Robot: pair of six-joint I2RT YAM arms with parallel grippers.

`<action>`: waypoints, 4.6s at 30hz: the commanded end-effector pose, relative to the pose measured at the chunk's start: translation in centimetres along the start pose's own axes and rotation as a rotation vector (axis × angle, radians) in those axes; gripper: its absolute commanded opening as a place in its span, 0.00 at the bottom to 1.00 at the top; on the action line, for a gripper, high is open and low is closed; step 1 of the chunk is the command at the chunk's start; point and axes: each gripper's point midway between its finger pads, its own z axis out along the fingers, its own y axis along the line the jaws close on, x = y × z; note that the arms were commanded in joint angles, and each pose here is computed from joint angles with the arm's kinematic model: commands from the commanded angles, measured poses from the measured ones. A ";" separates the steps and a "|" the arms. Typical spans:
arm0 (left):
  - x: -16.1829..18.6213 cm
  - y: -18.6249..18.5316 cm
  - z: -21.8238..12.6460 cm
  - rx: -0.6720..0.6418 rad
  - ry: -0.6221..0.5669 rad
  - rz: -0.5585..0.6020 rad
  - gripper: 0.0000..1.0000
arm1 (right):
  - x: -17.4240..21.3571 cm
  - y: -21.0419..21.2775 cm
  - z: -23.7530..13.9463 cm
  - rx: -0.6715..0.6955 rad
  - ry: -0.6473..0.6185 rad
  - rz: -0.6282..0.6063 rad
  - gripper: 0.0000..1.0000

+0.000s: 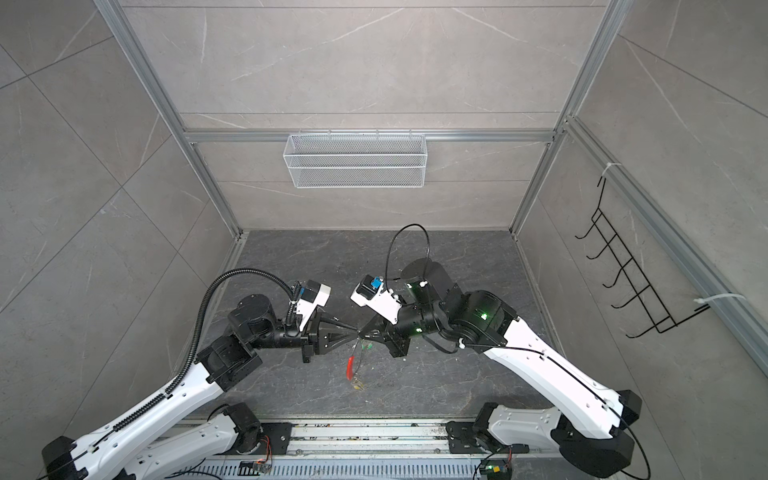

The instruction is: Remove the keys from the keyring

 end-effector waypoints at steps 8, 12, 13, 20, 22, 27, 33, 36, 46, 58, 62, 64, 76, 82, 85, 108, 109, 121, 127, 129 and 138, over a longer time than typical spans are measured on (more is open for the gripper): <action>-2.8 -0.8 -1.0 -0.035 -0.123 0.115 0.00 | -2.1 0.4 -0.6 -0.011 -0.084 -0.005 0.00; -4.2 -1.0 -2.4 -0.091 -0.235 0.175 0.00 | -3.4 -0.2 -1.7 0.050 -0.196 -0.011 0.42; -4.5 -1.1 -2.7 -0.101 -0.260 0.187 0.00 | -3.7 -0.2 -2.0 0.060 -0.228 -0.017 0.48; -5.9 -2.0 -3.8 -0.111 -0.336 0.230 0.00 | -3.7 -0.3 -2.2 0.067 -0.334 -0.047 0.55; -6.2 -2.4 -3.8 -0.095 -0.347 0.243 0.00 | -3.5 -0.4 -1.8 0.058 -0.337 -0.045 0.55; -6.5 -3.0 -3.8 -0.067 -0.357 0.256 0.00 | -3.8 0.4 -1.3 -0.001 -0.368 -0.062 0.56; -6.9 -3.6 -3.9 -0.039 -0.373 0.265 0.00 | -3.9 0.3 -0.3 -0.034 -0.370 -0.051 0.58; -7.1 -3.7 -3.9 -0.035 -0.380 0.264 0.00 | -4.0 0.4 0.3 -0.058 -0.367 -0.042 0.58; -8.2 -3.7 -4.5 -0.057 -0.445 0.270 0.00 | -3.8 0.7 1.9 -0.082 -0.344 -0.032 0.52; -8.3 -3.3 -4.8 -0.089 -0.455 0.262 0.00 | -3.4 0.2 2.6 -0.017 -0.301 -0.035 0.16; -8.6 -3.3 -4.9 -0.095 -0.471 0.260 0.00 | -3.4 0.4 3.0 -0.010 -0.294 -0.047 0.03; -8.8 -3.2 -5.0 -0.098 -0.481 0.256 0.00 | -3.3 0.6 3.3 -0.009 -0.287 -0.056 0.00; -8.6 -3.6 -5.2 -0.098 -0.469 0.266 0.00 | -2.7 1.0 4.5 -0.009 -0.252 -0.052 0.01; -7.8 -4.0 -5.6 -0.112 -0.431 0.286 0.00 | -3.2 1.2 0.9 0.061 -0.300 -0.094 0.53; -7.5 -4.1 -5.7 -0.108 -0.426 0.291 0.00 | -4.2 1.3 -1.0 0.093 -0.369 -0.107 0.56; -7.4 -3.6 -5.6 -0.119 -0.440 0.286 0.00 | -8.3 2.7 -0.8 -0.168 -0.473 -0.038 0.32; -7.4 -3.5 -5.5 -0.119 -0.441 0.284 0.00 | -8.3 2.7 -0.7 -0.170 -0.472 -0.038 0.28; -7.7 -3.4 -5.6 -0.121 -0.455 0.279 0.00 | -7.4 1.9 0.4 -0.149 -0.441 -0.001 0.11; -7.3 -3.0 -5.4 -0.141 -0.412 0.237 0.04 | -6.7 1.2 0.1 -0.100 -0.403 0.017 0.00; -6.9 -2.9 -5.4 -0.155 -0.382 0.221 0.22 | -5.7 0.4 0.0 -0.068 -0.350 0.029 0.00; -3.8 -2.1 -3.3 -0.117 -0.142 0.098 0.36 | -2.3 0.1 -1.2 -0.095 -0.146 0.006 0.00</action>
